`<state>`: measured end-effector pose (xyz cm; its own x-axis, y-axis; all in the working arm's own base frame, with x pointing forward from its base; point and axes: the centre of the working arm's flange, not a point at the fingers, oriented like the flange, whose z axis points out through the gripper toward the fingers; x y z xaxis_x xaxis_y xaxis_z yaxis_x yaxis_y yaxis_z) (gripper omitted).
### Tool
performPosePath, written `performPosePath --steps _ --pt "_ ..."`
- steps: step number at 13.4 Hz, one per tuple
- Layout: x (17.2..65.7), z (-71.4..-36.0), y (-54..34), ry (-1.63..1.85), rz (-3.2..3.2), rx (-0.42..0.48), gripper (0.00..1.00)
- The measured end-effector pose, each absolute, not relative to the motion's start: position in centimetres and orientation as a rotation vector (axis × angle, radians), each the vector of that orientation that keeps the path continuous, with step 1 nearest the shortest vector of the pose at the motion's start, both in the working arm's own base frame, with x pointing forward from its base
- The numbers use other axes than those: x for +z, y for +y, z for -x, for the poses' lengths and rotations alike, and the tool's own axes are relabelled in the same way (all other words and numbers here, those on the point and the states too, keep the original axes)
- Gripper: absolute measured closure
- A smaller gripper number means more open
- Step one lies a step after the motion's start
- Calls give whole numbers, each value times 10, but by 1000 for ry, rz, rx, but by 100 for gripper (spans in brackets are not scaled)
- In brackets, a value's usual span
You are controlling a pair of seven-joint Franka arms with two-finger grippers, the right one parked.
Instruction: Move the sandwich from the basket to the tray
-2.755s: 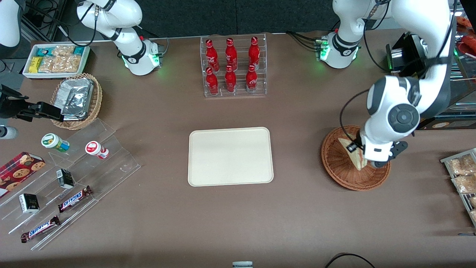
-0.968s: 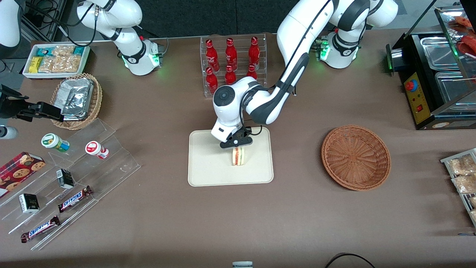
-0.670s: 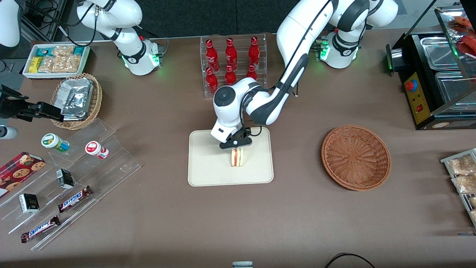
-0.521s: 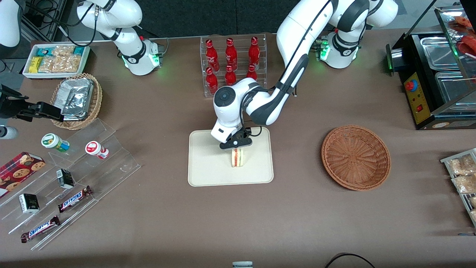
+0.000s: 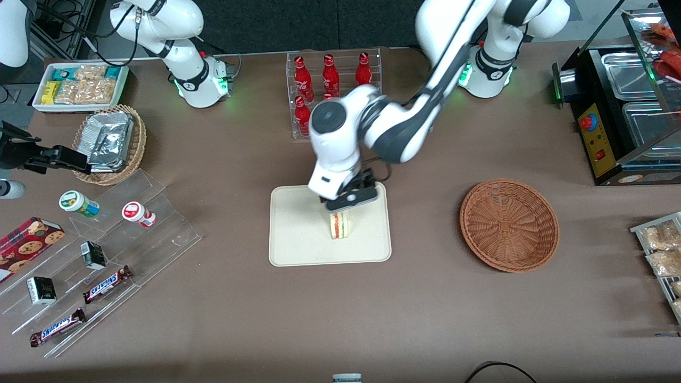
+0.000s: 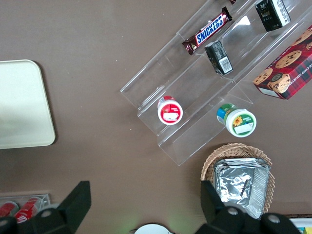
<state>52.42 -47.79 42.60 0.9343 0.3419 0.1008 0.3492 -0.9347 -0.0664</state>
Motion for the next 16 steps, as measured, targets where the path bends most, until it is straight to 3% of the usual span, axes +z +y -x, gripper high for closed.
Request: performPosePath --steps 3,6,9,16 --pt "527 -548 -378 -741 2953 -120 0" --pt "583 -560 -277 -700 2940 -31 0" --pt "618 -558 -184 -507 3006 125 0" --pt "647 -510 -37 -129 3121 210 0"
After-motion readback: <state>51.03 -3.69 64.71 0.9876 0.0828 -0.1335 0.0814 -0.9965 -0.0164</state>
